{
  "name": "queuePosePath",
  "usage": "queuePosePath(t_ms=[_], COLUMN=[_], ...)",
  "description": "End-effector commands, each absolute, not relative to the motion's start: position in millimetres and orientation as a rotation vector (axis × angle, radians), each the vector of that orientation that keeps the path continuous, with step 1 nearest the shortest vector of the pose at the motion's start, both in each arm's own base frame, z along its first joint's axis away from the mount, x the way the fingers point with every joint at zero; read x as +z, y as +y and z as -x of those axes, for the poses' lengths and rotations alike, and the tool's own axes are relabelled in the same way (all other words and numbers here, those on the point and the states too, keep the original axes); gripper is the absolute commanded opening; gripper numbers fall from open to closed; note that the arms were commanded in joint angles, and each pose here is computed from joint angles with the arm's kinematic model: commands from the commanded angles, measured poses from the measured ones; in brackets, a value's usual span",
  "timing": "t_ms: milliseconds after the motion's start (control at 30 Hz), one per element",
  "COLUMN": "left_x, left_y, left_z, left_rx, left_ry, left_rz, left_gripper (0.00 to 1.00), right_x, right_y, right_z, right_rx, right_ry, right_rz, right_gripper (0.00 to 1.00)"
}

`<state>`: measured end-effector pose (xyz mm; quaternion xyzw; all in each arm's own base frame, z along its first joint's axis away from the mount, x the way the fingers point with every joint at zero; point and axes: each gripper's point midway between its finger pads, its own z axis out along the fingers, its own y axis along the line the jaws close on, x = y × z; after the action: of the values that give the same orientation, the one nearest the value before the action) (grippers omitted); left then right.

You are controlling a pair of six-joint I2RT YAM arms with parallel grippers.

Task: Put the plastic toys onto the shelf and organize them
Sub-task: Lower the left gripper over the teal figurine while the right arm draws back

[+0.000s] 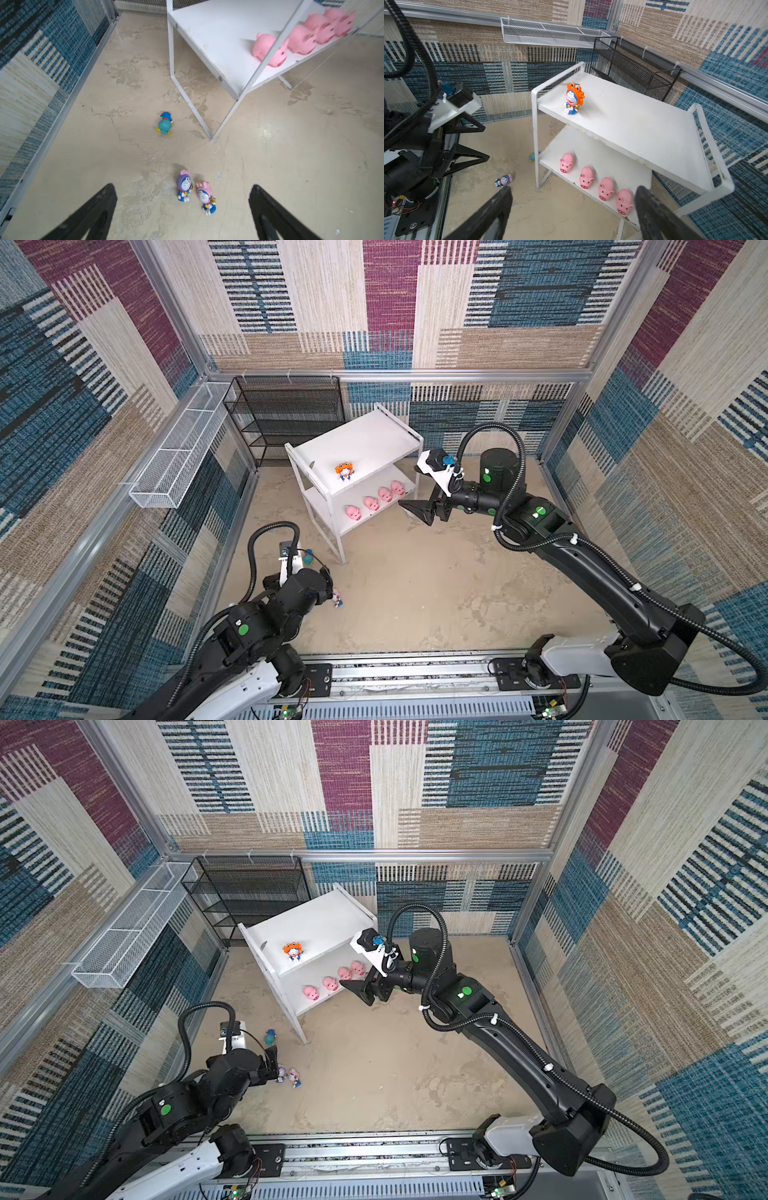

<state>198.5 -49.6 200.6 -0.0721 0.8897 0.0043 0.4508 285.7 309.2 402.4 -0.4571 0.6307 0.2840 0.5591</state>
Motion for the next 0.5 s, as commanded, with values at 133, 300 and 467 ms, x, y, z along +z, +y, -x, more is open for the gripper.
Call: queuePosePath(t_ms=[133, 300, 467], left_x=[170.9, 147.2, 129.2], left_y=[-63.4, -64.7, -61.6], left_z=[-218.1, -233.5, -247.1], left_rx=[-0.113, -0.197, -0.253], left_ry=[2.319, 2.396, 2.446], left_rz=[0.296, 0.376, 0.449], left_gripper=[0.99, 0.99, 0.99], right_x=[391.8, 398.5, 404.5], right_y=[306.2, 308.5, 307.2], right_z=[-291.8, -294.6, -296.4], right_rx=[0.695, 0.710, 0.713], right_ry=[1.582, 1.591, 1.605], right_rz=[0.998, 0.984, 0.959], right_gripper=[0.94, 0.94, 0.94])
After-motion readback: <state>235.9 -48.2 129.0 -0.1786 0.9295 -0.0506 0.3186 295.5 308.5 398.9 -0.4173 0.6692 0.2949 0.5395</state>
